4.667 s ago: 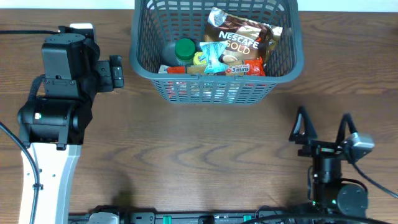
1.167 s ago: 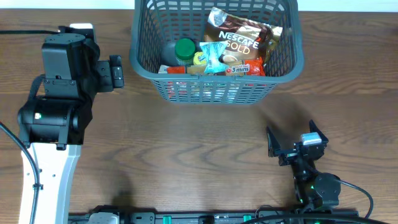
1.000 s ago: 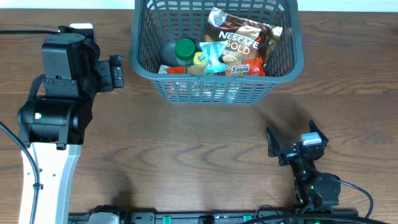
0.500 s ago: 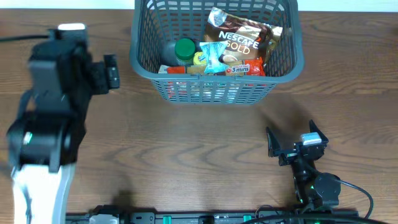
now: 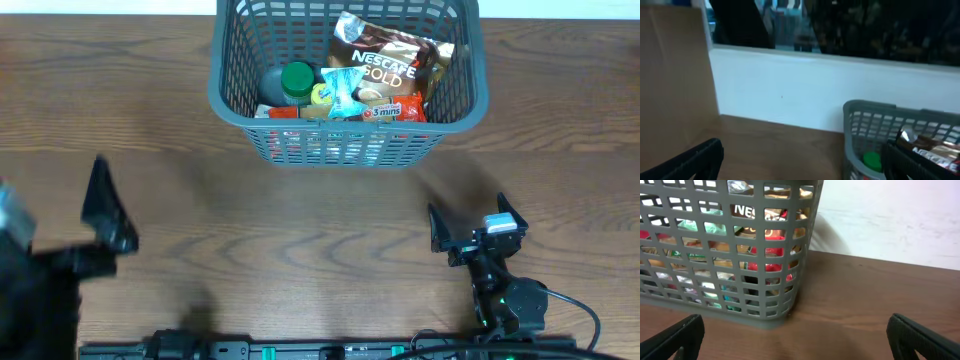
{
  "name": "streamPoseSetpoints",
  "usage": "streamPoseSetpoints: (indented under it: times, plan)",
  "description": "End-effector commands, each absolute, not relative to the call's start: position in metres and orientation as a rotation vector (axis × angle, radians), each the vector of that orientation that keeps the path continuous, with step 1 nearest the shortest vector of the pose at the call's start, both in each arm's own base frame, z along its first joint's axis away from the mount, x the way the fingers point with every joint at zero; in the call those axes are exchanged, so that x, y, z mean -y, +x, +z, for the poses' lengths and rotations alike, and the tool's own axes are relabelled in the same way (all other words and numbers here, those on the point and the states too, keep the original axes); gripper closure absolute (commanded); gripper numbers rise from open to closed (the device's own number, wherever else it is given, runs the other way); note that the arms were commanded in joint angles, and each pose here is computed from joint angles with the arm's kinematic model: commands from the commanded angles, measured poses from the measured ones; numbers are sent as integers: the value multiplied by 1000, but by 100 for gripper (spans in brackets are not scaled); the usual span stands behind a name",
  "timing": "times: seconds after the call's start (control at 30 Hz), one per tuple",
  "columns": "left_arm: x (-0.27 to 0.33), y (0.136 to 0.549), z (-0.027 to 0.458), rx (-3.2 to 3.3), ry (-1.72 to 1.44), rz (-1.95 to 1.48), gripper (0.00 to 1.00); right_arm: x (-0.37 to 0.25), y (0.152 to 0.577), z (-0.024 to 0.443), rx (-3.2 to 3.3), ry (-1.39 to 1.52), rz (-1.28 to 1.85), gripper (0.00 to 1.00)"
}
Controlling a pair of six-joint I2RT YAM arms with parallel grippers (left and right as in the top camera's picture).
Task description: Pack container
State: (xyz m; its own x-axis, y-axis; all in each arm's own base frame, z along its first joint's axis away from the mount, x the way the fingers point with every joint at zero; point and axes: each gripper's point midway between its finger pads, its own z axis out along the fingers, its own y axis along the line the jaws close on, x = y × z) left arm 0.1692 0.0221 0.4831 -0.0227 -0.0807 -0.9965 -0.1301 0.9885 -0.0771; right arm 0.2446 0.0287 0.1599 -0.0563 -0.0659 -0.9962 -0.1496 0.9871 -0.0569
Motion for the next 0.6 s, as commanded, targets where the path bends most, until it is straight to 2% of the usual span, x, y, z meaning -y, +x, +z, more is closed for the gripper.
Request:
streamPoseSetpoints:
  times: [0.0, 0.27, 0.57]
  plan:
    - [-28, 147, 485, -1558, -225, 18, 1, -28, 244, 159, -1624, -179, 57, 1]
    - [-35, 128, 449, -1575, -302, 17, 1, -28, 244, 159, -1624, -179, 57, 1]
    - [-35, 164, 381, -1590, -412, -75, 1, -28, 244, 159, -1624, -179, 57, 1]
